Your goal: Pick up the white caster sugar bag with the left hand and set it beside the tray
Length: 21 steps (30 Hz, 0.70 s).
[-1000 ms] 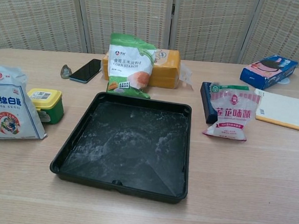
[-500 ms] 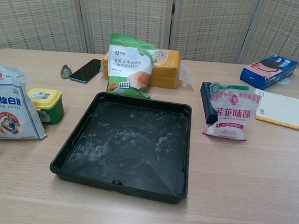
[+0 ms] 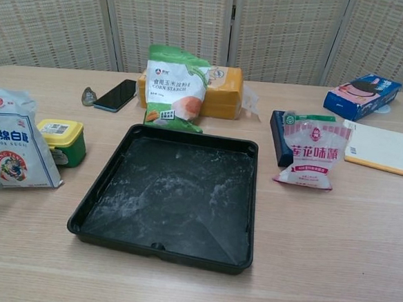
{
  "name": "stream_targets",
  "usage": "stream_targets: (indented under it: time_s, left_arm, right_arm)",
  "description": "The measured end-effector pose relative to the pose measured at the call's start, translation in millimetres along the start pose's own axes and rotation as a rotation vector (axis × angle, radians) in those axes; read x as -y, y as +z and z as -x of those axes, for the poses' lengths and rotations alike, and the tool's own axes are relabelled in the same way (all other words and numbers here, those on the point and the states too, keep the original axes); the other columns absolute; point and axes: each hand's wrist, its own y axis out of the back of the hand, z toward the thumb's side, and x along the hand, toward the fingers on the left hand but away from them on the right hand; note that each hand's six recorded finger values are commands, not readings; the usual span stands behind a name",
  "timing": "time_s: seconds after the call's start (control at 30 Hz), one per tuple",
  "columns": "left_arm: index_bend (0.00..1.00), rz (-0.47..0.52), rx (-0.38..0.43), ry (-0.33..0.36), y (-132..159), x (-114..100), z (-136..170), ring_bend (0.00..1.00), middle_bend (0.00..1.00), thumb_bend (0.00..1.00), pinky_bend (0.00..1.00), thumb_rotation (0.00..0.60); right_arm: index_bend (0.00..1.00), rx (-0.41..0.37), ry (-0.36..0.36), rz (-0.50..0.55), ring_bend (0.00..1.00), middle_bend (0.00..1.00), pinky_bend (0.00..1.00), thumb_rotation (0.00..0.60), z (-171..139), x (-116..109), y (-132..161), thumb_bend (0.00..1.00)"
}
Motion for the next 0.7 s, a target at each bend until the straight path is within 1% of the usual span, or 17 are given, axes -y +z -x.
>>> stream_targets:
  time_s: [0.17, 0.23, 0.33, 0.5, 0.6, 0.7]
  left_arm:
    - [0.19, -0.010, -0.014, 0.011, 1.8, 4.0, -7.6, 1.00, 0.27, 0.21, 1.00, 0.600]
    - [0.21, -0.011, -0.014, 0.018, 3.6, 4.3, -10.4, 1.00, 0.30, 0.21, 1.00, 0.600]
    - [0.28, -0.005, -0.004, 0.038, 7.0, 2.9, -13.0, 1.00, 0.39, 0.21, 1.00, 0.600]
    - [0.54, 0.010, 0.018, 0.080, 11.5, -0.1, -14.9, 1.00, 0.63, 0.23, 1.00, 0.600]
    - [0.63, -0.001, 0.030, 0.110, 12.8, -1.5, -14.5, 1.00, 0.73, 0.26, 1.00, 0.600]
    - [0.69, -0.019, 0.032, 0.135, 11.7, -1.8, -13.2, 1.00, 0.77, 0.29, 1.00, 0.600]
  right_arm:
    - [0.00, 0.001, -0.009, 0.003, 0.00, 0.00, 0.00, 0.600, -1.5, -2.6, -1.7, 0.36]
    - [0.00, 0.000, -0.008, 0.003, 0.00, 0.00, 0.00, 0.600, -1.5, -2.5, -2.0, 0.35]
    - [0.00, -0.001, -0.008, 0.002, 0.00, 0.00, 0.00, 0.600, -1.4, -2.5, -1.9, 0.36]
    - [0.00, -0.001, -0.005, -0.002, 0.00, 0.00, 0.00, 0.600, -1.2, -1.8, -1.8, 0.36]
    - [0.00, -0.002, -0.012, 0.004, 0.00, 0.00, 0.00, 0.600, -2.2, -3.5, -1.5, 0.35]
    - [0.00, 0.000, -0.025, 0.010, 0.00, 0.00, 0.00, 0.600, -3.9, -6.4, -2.1, 0.36]
